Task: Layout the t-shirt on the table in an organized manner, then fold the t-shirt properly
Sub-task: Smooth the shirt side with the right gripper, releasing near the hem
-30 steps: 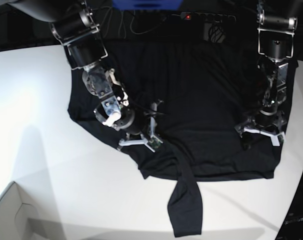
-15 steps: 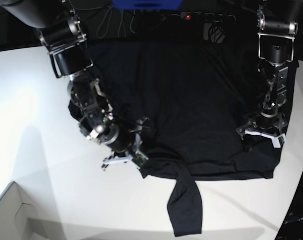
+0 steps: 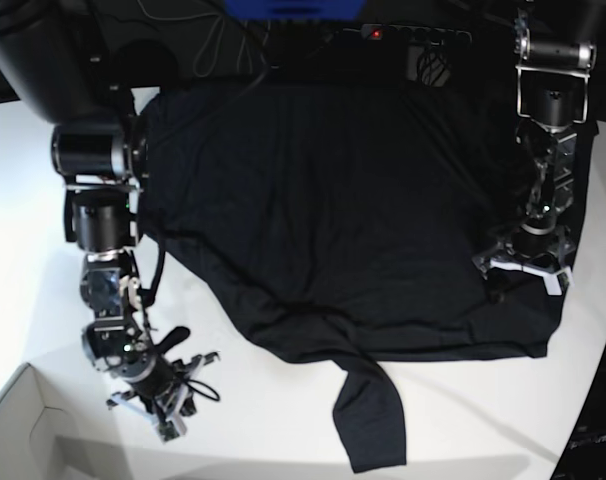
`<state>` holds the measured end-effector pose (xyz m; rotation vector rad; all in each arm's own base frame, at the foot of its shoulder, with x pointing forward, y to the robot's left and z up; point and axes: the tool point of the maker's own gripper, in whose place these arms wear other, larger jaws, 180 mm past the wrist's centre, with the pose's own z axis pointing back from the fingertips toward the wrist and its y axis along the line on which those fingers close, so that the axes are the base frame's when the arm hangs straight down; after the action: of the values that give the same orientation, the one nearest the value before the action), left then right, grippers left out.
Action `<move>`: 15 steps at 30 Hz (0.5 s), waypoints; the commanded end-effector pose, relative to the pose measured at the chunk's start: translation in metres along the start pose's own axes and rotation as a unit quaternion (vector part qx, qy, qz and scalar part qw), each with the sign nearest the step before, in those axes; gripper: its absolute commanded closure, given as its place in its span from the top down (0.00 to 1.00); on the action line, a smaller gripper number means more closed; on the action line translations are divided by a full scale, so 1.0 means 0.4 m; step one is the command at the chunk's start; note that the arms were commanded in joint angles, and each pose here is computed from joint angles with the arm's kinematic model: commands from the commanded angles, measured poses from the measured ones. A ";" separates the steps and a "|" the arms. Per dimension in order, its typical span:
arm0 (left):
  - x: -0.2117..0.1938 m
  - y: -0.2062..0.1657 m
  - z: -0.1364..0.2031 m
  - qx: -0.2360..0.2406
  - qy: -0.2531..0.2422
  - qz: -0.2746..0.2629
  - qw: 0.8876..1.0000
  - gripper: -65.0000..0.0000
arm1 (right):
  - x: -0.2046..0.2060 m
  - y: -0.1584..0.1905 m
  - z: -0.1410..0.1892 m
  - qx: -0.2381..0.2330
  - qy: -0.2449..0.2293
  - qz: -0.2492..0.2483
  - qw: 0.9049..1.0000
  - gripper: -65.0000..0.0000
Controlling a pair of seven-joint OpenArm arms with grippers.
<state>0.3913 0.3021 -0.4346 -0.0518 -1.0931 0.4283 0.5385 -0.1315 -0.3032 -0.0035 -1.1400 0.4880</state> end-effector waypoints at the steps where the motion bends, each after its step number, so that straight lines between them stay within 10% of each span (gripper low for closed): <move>1: -0.115 0.028 0.020 0.020 0.094 0.014 0.995 1.00 | 0.072 -0.030 0.004 -0.012 -0.034 0.002 0.999 0.01; 6: -0.116 0.026 0.020 0.020 0.094 0.014 0.995 1.00 | -0.007 0.041 0.005 0.007 -0.003 -0.005 1.000 0.08; 15: -0.117 0.025 0.020 0.020 0.094 0.015 0.995 1.00 | -0.099 0.170 0.002 0.045 0.025 -0.030 0.998 0.51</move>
<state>0.3917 0.3019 -0.4343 -0.0523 -1.0941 0.4285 0.4824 -0.0850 -0.3811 0.1017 -0.9874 0.4908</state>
